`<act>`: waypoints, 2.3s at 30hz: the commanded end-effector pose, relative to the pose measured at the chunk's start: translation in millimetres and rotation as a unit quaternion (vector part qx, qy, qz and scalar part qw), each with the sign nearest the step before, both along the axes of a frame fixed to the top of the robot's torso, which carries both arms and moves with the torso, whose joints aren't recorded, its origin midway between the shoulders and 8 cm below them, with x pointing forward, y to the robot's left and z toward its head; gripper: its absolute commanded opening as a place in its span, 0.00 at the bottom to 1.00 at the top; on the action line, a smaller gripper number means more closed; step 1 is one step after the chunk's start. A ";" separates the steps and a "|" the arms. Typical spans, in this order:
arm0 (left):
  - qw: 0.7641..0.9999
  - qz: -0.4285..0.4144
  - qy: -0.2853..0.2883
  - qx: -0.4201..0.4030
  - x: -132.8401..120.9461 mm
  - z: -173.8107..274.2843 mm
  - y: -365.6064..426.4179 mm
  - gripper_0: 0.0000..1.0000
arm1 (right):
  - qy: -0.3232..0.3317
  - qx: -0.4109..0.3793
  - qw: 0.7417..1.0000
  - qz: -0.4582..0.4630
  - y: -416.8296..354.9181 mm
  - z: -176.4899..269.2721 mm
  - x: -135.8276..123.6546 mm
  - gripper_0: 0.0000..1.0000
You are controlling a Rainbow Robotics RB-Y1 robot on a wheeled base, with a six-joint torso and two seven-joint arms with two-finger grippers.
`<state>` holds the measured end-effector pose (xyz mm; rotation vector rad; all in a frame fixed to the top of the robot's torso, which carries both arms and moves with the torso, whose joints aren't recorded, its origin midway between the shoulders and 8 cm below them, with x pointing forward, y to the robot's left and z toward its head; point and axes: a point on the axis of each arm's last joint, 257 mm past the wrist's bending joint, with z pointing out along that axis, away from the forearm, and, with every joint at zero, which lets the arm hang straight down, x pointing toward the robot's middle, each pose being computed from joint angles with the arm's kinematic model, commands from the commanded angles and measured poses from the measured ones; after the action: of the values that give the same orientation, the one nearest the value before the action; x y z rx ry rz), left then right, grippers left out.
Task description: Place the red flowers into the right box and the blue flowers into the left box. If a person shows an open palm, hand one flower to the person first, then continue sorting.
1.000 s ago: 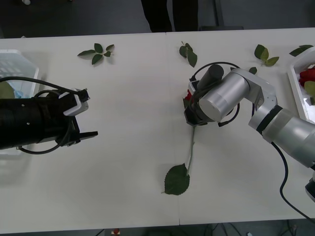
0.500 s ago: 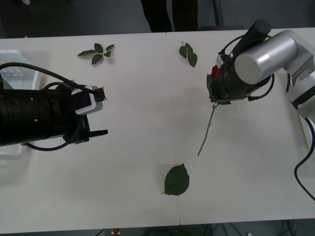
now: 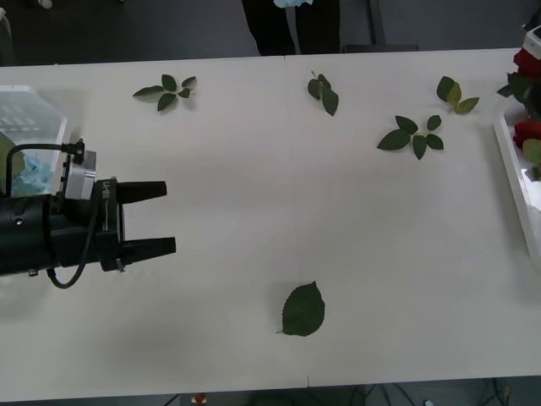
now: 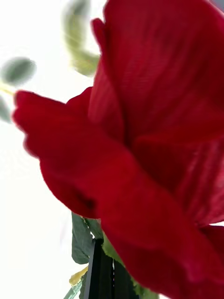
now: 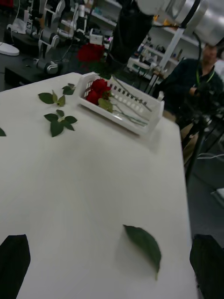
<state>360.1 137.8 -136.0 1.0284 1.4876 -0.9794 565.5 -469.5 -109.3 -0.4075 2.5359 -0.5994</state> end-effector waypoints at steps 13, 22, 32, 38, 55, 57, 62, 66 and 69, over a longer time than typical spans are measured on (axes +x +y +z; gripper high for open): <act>0.983 -0.073 0.147 -0.083 -27.7 28.1 17.6 1.00 | -0.057 -0.187 0.981 0.007 -135.5 20.1 35.7 0.00; 0.989 -0.074 0.118 -0.060 -38.3 75.1 -0.8 1.00 | -0.041 -0.208 0.977 -0.004 -163.8 -25.6 28.7 0.00; 0.988 -0.079 0.114 -0.065 -45.4 76.5 -18.8 1.00 | -0.026 -0.208 0.978 -0.003 -161.3 -43.0 24.7 0.55; 0.990 -0.074 0.103 -0.052 -41.9 71.2 -20.1 1.00 | -0.033 -0.184 0.982 -0.012 -159.0 -43.4 24.4 0.79; 0.992 -0.060 0.102 -0.050 -34.2 63.1 -18.3 1.00 | 0.050 0.111 0.968 0.219 29.4 15.7 -6.0 0.89; 0.992 -0.056 0.103 -0.052 -31.0 61.9 -17.1 1.00 | 0.049 0.125 0.955 0.265 57.2 25.9 -10.4 0.90; 0.991 -0.050 0.108 -0.057 -28.3 59.0 -16.9 1.00 | 0.043 0.153 0.904 0.398 124.0 40.6 -27.9 0.89; 0.991 -0.050 0.108 -0.057 -28.3 59.0 -16.9 1.00 | 0.031 0.129 0.850 0.510 162.5 44.3 -48.7 0.90; 0.991 -0.050 0.108 -0.057 -28.3 59.0 -16.9 1.00 | 0.018 0.141 0.821 0.553 187.4 46.1 -64.9 0.90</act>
<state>328.5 127.7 -84.3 0.9556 1.5558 -1.2466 515.1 -281.4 -82.1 -1.5642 1.9352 0.2498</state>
